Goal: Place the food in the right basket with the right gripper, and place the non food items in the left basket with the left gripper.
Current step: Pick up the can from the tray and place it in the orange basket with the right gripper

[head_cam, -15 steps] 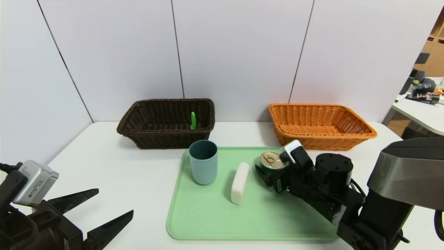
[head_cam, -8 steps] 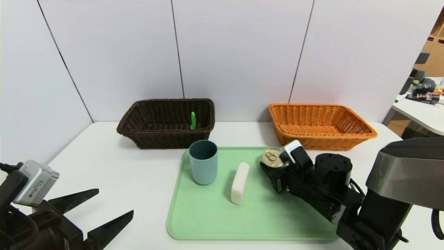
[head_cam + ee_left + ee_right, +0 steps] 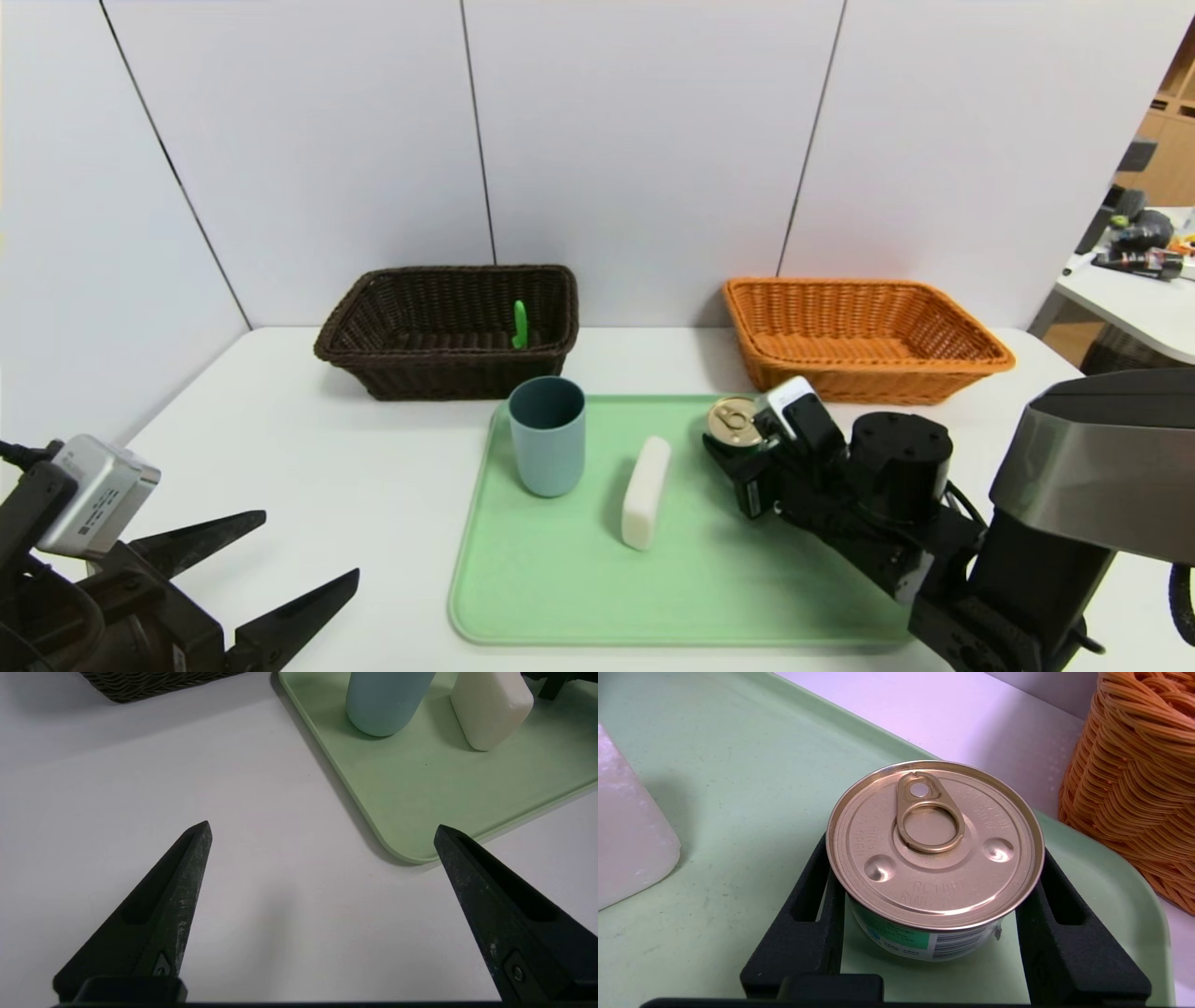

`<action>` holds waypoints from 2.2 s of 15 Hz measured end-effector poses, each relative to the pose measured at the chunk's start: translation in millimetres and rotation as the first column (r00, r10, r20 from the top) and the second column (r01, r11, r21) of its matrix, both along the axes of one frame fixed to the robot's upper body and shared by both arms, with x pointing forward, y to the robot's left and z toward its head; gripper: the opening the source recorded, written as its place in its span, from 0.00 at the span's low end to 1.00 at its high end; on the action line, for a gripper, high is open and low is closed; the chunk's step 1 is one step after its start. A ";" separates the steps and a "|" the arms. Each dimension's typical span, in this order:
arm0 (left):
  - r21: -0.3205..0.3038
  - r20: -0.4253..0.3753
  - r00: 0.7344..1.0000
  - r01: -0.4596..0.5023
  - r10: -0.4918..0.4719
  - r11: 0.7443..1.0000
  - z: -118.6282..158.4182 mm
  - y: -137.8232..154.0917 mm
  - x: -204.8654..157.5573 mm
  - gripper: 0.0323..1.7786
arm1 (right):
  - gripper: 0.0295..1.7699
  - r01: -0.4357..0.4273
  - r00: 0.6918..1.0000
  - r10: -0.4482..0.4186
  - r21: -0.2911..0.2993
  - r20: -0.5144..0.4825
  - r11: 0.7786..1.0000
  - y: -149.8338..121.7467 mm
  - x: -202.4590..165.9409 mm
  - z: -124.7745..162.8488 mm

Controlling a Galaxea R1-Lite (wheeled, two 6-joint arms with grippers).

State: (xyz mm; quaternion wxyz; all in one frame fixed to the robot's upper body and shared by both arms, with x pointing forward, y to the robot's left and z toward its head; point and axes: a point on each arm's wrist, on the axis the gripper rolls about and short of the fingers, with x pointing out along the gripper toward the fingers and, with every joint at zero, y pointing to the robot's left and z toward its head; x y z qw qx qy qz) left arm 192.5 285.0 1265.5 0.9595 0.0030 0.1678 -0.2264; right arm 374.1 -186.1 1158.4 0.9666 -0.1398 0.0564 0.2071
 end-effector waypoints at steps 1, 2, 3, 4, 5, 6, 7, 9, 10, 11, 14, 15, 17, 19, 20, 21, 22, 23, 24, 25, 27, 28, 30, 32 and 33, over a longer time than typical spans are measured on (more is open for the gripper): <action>0.000 0.000 1.000 0.000 0.000 1.000 0.0 0.0 -0.1 0.95 | 0.55 -0.002 1.000 0.002 0.001 0.005 1.000 0.6 -1.4 2.2; -0.001 0.000 1.000 0.000 0.000 1.000 0.1 0.1 -0.1 0.95 | 0.55 -0.005 1.000 0.005 0.003 0.016 1.000 1.4 -3.1 6.4; 0.000 0.000 1.000 0.000 0.000 1.000 0.1 0.1 -0.1 0.95 | 0.55 -0.009 1.000 0.009 -0.001 0.029 1.000 2.0 -4.9 10.8; 0.000 0.001 1.000 0.000 0.000 1.000 0.1 0.1 -0.1 0.95 | 0.55 -0.015 0.999 0.016 -0.007 0.046 1.000 2.7 -6.8 16.1; 0.000 0.001 1.000 0.000 0.000 1.000 0.0 0.1 -0.3 0.95 | 0.55 -0.019 0.998 0.020 -0.005 0.061 1.000 3.3 -8.4 20.9; 0.000 0.001 1.000 0.000 0.000 1.000 0.0 0.2 -0.4 0.95 | 0.55 -0.021 0.997 0.021 -0.004 0.070 1.000 3.1 -9.6 24.6; 0.000 0.001 1.000 0.000 0.000 1.000 0.0 0.2 -0.5 0.95 | 0.55 -0.022 0.996 0.022 -0.001 0.083 1.000 3.1 -10.9 29.1; -0.001 0.002 1.000 0.000 0.000 1.000 0.1 0.3 -0.6 0.95 | 0.55 -0.024 0.994 0.024 -0.002 0.103 1.000 2.8 -12.5 36.3; -0.001 0.002 1.000 0.000 0.000 1.000 0.0 0.4 -0.7 0.95 | 0.55 -0.026 0.993 0.026 -0.005 0.111 1.000 3.0 -12.6 39.8; -0.001 0.003 1.000 0.000 0.000 1.000 0.1 0.4 -0.9 0.95 | 0.55 -0.027 0.993 0.028 -0.011 0.115 1.000 3.2 -12.5 43.5; -0.002 0.006 1.000 0.000 0.000 1.000 0.7 0.5 -1.0 0.95 | 0.55 -0.029 0.992 0.030 -0.011 0.125 1.000 4.5 -10.6 63.4; -0.003 0.006 1.000 0.000 0.000 1.000 0.7 0.5 -1.0 0.95 | 0.55 -0.032 0.991 0.033 -0.010 0.128 0.999 5.3 -9.6 71.5; -0.004 0.007 1.000 0.000 0.000 1.000 0.9 0.5 -1.0 0.95 | 0.55 -0.037 0.989 0.039 -0.019 0.143 0.999 6.1 -8.0 87.3; -0.005 0.010 1.000 0.000 0.000 1.000 1.3 0.5 -1.1 0.95 | 0.55 -0.033 0.986 0.036 -0.021 0.163 0.999 5.6 -5.3 101.1; -0.008 0.018 1.000 0.000 0.000 1.000 2.1 0.4 -0.9 0.95 | 0.55 -0.029 0.985 0.032 -0.021 0.170 0.999 5.0 -3.8 107.0; -0.010 0.021 1.000 0.000 0.000 1.000 2.4 0.4 -0.9 0.95 | 0.55 -0.024 0.985 0.028 -0.022 0.173 0.999 4.1 -2.2 112.5; -0.009 0.020 1.000 0.000 0.000 1.000 2.0 0.5 -1.1 0.95 | 0.55 -0.018 0.984 0.022 -0.024 0.174 1.000 2.6 0.0 118.3; -0.009 0.021 1.000 0.000 0.000 1.000 1.7 0.8 -1.6 0.95 | 0.55 -0.009 0.984 0.014 -0.027 0.178 1.000 0.3 2.6 123.6; -0.009 0.022 1.000 0.001 0.000 1.000 1.5 1.0 -2.1 0.95 | 0.55 0.001 0.983 0.005 -0.033 0.185 0.999 -2.6 5.2 128.4; -0.009 0.024 1.000 0.001 0.000 1.000 1.5 1.3 -2.7 0.95 | 0.55 0.005 0.981 0.002 -0.036 0.192 0.999 -6.4 8.4 133.3; -0.010 0.028 1.000 0.001 -0.001 1.000 1.7 1.5 -3.3 0.95 | 0.55 0.015 0.980 -0.008 -0.037 0.199 0.999 -13.6 14.9 141.1; -0.011 0.028 1.000 0.001 -0.001 1.000 1.8 1.6 -3.3 0.95 | 0.55 0.030 0.980 -0.021 -0.041 0.200 0.999 -17.9 18.7 144.9; -0.012 0.029 1.000 0.001 0.000 1.000 2.0 1.7 -3.6 0.95 | 0.55 0.051 0.979 -0.039 -0.052 0.200 0.997 -25.9 26.0 151.0; -0.013 0.031 1.000 0.001 0.000 1.000 2.2 1.9 -3.9 0.95 | 0.55 0.065 0.977 -0.051 -0.064 0.209 0.996 -36.6 33.8 155.9; -0.014 0.033 0.999 0.001 0.000 1.000 2.4 2.0 -4.2 0.95 | 0.55 0.082 0.975 -0.065 -0.071 0.215 0.994 -43.2 38.2 158.6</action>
